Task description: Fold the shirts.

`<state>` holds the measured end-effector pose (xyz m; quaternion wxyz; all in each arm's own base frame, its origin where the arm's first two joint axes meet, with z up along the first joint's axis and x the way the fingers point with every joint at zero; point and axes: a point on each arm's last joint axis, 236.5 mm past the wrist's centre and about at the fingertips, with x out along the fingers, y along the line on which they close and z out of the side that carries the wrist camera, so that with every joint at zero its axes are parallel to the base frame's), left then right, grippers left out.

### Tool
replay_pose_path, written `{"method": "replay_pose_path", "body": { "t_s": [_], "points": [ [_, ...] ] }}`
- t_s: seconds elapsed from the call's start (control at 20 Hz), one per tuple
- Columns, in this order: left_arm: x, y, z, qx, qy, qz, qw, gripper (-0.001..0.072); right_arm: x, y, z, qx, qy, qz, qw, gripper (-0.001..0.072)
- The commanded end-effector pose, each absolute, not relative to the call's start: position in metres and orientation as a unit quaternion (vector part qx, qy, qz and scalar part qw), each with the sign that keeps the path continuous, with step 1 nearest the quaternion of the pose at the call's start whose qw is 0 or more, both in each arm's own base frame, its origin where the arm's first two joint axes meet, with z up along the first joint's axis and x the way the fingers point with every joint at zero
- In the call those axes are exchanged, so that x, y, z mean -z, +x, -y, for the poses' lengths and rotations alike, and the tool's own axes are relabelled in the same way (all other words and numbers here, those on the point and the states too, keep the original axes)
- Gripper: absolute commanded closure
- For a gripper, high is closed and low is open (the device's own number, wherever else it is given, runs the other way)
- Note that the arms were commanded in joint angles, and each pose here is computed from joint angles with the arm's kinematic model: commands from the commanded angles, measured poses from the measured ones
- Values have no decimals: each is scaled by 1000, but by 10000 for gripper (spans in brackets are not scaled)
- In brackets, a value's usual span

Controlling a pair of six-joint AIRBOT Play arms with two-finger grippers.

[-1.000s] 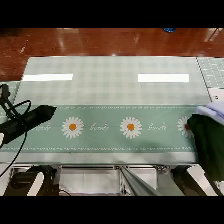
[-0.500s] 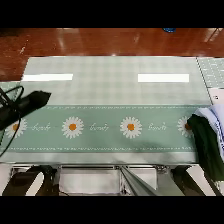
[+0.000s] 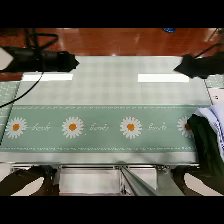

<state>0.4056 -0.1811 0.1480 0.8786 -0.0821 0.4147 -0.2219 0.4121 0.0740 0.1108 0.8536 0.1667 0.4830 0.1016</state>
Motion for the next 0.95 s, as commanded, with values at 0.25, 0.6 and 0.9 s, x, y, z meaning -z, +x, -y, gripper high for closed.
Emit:
{"method": "replay_pose_path", "body": {
  "t_s": [0.25, 0.6, 0.9],
  "points": [
    [-48, 393, 144, 127, -42, -581, 803, 687, -42, 398, -62, -7, -20, -570, 821, 691],
    [-47, 394, 145, 127, -42, -581, 803, 687, -43, 399, -62, -7, -20, -568, 822, 691],
    [-47, 394, 145, 127, -42, -581, 803, 687, -43, 399, -62, -7, -20, -569, 822, 692]
  ]
}}
